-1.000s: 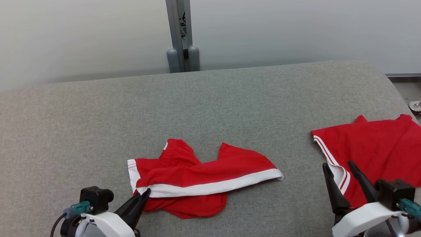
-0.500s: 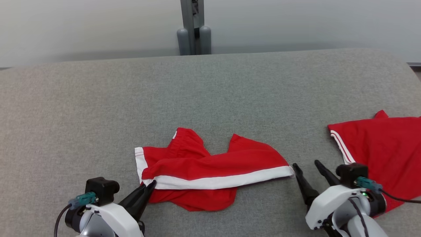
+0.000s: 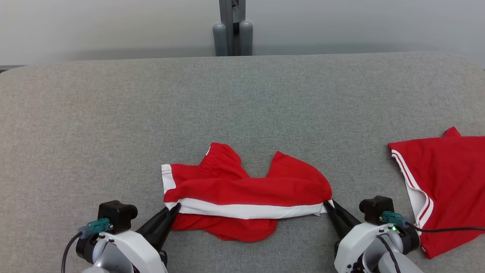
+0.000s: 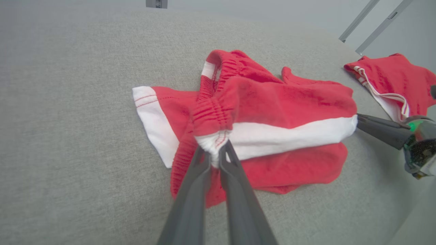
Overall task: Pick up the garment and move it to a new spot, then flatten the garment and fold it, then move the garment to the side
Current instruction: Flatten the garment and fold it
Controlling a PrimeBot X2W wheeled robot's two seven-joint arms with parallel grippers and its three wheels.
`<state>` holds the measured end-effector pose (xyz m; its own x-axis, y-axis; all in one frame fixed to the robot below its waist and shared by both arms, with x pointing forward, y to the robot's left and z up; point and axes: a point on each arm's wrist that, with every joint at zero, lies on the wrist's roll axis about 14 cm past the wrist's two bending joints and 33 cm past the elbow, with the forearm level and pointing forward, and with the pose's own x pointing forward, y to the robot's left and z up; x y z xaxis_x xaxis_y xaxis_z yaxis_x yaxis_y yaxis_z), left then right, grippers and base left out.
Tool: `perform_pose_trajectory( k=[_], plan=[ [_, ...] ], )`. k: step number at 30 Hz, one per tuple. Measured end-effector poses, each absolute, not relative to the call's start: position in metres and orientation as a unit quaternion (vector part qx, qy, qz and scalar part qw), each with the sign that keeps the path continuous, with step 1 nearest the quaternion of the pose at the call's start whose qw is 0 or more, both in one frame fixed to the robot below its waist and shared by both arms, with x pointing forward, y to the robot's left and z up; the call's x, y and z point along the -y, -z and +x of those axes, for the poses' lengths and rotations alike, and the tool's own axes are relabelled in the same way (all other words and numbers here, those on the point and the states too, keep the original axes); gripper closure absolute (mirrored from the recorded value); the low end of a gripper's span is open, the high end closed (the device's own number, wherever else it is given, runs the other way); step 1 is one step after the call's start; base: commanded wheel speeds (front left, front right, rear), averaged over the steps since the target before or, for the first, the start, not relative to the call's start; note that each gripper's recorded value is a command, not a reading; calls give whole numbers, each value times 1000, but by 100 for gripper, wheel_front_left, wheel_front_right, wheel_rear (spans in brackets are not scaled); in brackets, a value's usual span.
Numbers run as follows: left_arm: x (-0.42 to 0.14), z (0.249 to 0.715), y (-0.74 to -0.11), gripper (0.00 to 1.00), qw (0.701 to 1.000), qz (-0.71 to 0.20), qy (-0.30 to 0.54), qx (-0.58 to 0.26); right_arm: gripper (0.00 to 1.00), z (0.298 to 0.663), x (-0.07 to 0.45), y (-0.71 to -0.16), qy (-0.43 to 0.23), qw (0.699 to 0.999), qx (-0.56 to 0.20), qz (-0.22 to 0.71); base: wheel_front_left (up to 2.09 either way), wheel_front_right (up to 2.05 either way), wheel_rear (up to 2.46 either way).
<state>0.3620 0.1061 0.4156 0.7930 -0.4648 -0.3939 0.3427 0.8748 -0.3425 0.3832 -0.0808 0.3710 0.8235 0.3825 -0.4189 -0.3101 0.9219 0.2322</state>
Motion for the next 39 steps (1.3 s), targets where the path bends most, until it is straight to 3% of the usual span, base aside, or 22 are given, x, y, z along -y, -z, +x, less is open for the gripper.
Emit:
perform_pose_trajectory(
  k=[5,8,16,24,32,39],
  plan=[
    [-110,371,-431,100,949,-130,205,-203,100,388,86,-381,-166,959,-205,101,0,0,0],
    [-110,381,-451,100,959,-125,199,-161,100,405,102,-409,-147,972,-149,112,0,0,0],
    [-97,403,-534,100,971,-114,206,-28,100,433,133,-537,-131,983,59,119,0,0,0],
    [-82,402,-632,100,963,-101,224,113,100,403,142,-661,-144,960,225,82,0,0,0],
    [-73,376,-693,100,949,-66,236,200,100,364,145,-710,-139,948,280,57,0,0,0],
    [-71,367,-704,100,947,-58,234,211,100,359,147,-712,-133,951,274,57,0,0,0]
  ],
)
